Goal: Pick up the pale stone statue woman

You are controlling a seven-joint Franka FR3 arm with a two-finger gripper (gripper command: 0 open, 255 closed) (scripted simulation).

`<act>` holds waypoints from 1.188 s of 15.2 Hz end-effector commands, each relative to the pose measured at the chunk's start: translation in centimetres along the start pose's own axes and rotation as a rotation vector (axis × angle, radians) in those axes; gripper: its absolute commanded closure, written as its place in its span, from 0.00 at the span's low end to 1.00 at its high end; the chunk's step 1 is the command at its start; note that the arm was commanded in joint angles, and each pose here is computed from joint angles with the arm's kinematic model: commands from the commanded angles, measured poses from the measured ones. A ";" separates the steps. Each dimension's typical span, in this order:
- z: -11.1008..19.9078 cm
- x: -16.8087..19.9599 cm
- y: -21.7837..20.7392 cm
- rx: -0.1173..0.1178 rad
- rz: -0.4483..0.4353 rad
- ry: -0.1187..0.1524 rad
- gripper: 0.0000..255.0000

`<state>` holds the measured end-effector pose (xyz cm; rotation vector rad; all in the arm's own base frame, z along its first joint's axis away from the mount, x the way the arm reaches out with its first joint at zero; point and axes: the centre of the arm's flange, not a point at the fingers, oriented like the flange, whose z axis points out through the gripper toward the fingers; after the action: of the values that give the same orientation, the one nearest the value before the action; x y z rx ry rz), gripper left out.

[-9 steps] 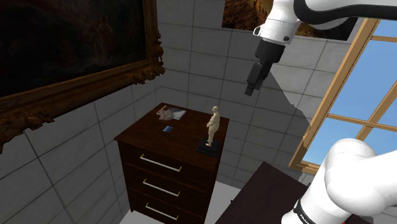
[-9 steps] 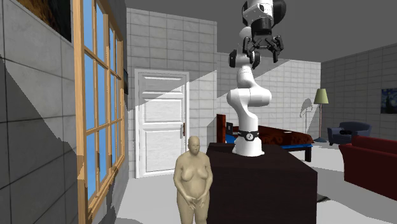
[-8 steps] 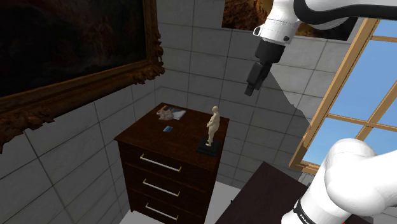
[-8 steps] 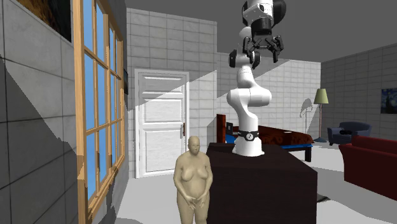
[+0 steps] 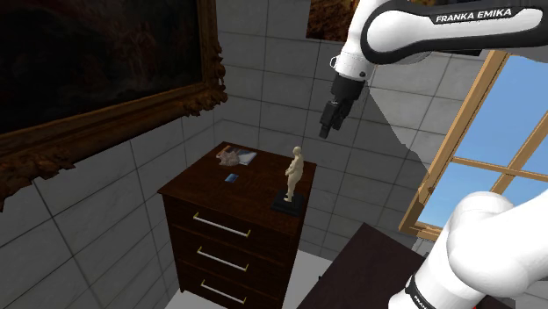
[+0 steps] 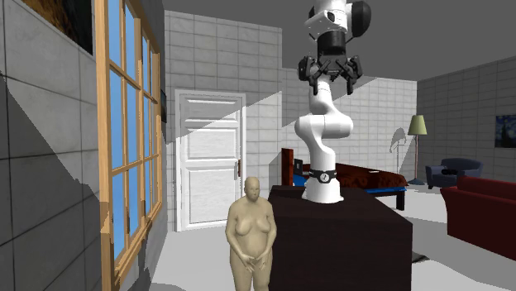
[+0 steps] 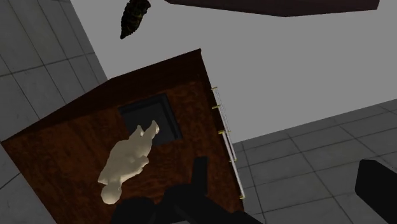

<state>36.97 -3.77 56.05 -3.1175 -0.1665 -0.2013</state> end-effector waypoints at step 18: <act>15.0 13.4 13.7 -0.099 0.067 0.005 0.00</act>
<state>52.57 -15.07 43.56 -3.2088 -0.0585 -0.2206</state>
